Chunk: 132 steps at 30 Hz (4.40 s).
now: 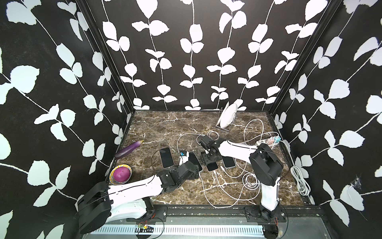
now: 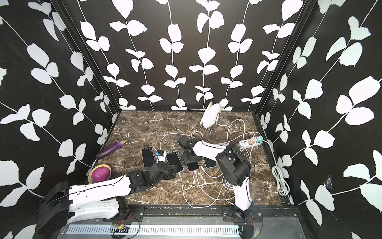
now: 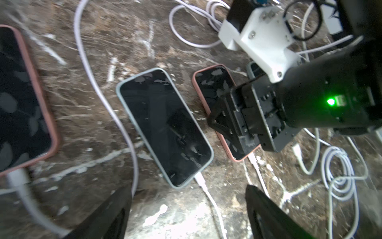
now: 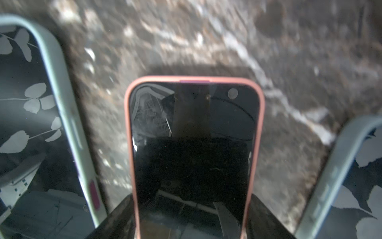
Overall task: Unplug the charging cable from the phone
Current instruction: Pick up the phone at the center of the board, then remove the charging cable from the phone, then place the phone at the center of the board.
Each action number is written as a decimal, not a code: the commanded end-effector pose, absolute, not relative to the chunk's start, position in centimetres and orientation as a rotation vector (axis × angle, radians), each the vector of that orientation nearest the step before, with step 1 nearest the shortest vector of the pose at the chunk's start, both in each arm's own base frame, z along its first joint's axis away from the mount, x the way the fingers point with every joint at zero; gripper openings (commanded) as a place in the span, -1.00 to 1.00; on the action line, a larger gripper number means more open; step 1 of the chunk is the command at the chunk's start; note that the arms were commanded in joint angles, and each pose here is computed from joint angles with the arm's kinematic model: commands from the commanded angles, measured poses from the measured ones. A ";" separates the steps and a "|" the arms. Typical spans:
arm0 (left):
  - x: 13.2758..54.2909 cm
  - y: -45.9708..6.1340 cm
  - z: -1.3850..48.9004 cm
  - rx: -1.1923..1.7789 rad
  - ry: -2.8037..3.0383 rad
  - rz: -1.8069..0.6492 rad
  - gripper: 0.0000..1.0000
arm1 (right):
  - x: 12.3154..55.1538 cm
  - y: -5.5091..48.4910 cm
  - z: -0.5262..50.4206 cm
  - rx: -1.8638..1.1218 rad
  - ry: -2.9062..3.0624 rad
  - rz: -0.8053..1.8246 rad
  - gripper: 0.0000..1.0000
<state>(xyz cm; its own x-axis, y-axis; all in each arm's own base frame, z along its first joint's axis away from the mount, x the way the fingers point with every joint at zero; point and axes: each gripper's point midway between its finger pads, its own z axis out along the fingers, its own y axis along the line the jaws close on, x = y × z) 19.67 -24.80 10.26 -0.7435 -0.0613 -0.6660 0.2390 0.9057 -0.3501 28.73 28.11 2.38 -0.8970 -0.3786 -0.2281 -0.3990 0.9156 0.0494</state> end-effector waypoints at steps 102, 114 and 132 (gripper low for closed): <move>15.9 -39.6 8.9 0.248 2.053 -1.279 -1.00 | 32.1 27.2 18.9 -0.186 2.388 0.519 -1.00; 15.7 -40.0 9.1 0.281 2.053 -1.281 -1.00 | 34.3 26.7 20.6 -0.135 2.353 0.524 -1.00; 18.2 -26.4 13.0 0.194 2.132 -0.675 0.61 | 31.9 25.5 12.1 -0.300 2.708 0.259 -1.00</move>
